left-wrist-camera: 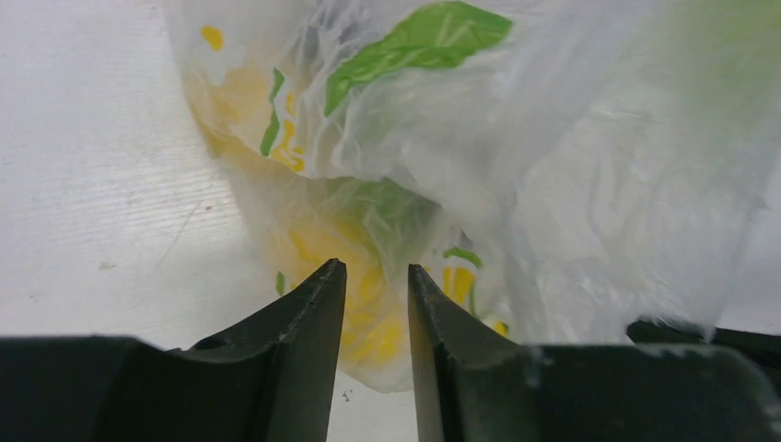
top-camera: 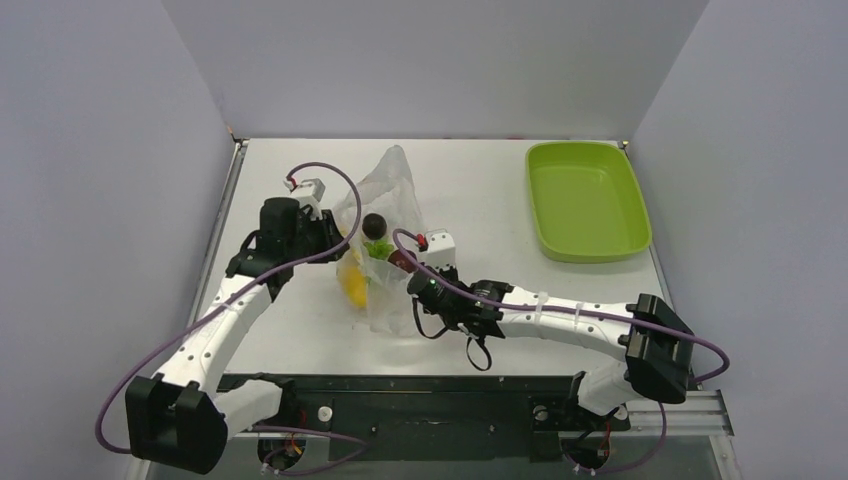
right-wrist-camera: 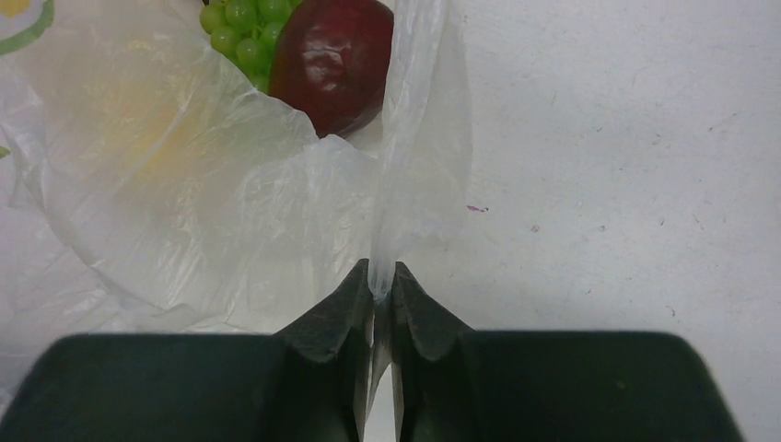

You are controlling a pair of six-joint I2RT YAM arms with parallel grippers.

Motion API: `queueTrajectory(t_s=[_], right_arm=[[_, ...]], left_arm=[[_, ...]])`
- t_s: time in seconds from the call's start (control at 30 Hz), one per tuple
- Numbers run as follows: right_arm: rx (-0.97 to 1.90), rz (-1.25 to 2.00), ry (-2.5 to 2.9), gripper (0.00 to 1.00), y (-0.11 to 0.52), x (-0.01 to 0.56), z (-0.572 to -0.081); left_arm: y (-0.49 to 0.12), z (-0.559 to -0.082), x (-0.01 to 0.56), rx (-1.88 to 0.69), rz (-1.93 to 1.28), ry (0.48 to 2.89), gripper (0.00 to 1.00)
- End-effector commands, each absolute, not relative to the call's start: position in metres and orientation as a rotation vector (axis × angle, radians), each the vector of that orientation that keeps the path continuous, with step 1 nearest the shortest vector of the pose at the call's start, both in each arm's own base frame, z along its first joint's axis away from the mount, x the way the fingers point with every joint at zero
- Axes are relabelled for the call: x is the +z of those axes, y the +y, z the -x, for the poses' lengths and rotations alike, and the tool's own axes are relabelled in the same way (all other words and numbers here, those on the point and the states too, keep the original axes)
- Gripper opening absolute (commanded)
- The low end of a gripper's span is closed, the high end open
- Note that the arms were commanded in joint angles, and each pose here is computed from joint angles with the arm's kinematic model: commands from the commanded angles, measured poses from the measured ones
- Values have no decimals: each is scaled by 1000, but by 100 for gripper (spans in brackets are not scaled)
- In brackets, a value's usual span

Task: Take the fake fruits out of the plastic bag

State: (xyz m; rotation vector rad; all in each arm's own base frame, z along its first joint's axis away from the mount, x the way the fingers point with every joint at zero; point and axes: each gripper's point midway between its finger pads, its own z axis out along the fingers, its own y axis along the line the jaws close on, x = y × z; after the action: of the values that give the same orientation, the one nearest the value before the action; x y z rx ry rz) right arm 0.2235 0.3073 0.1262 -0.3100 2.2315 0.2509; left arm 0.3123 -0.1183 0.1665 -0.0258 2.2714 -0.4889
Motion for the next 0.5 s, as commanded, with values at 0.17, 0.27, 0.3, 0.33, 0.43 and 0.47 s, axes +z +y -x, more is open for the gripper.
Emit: queueTrajectory(t_s=[0.17,0.27,0.3,0.33,0.43,0.47], right_arm=[[278,203,2045,25,288,223,-238],[295,193,2005,34,289,246,-242],[296,197,2001,35,291,249,-243],[307,199,1987,36,295,258,-245],[318,207,1974,37,309,268,-254],[323,214,1978,37,313,269,-256]], left_arm=[[-134,-301,244,-597,-131,1960,45],[-143,-302,258,-640,-146,1946,48],[-145,-303,264,-650,-152,1939,49],[-147,-307,263,-656,-139,1945,49],[-154,-317,249,-672,-134,1992,51],[-154,-317,242,-662,-147,2019,52]])
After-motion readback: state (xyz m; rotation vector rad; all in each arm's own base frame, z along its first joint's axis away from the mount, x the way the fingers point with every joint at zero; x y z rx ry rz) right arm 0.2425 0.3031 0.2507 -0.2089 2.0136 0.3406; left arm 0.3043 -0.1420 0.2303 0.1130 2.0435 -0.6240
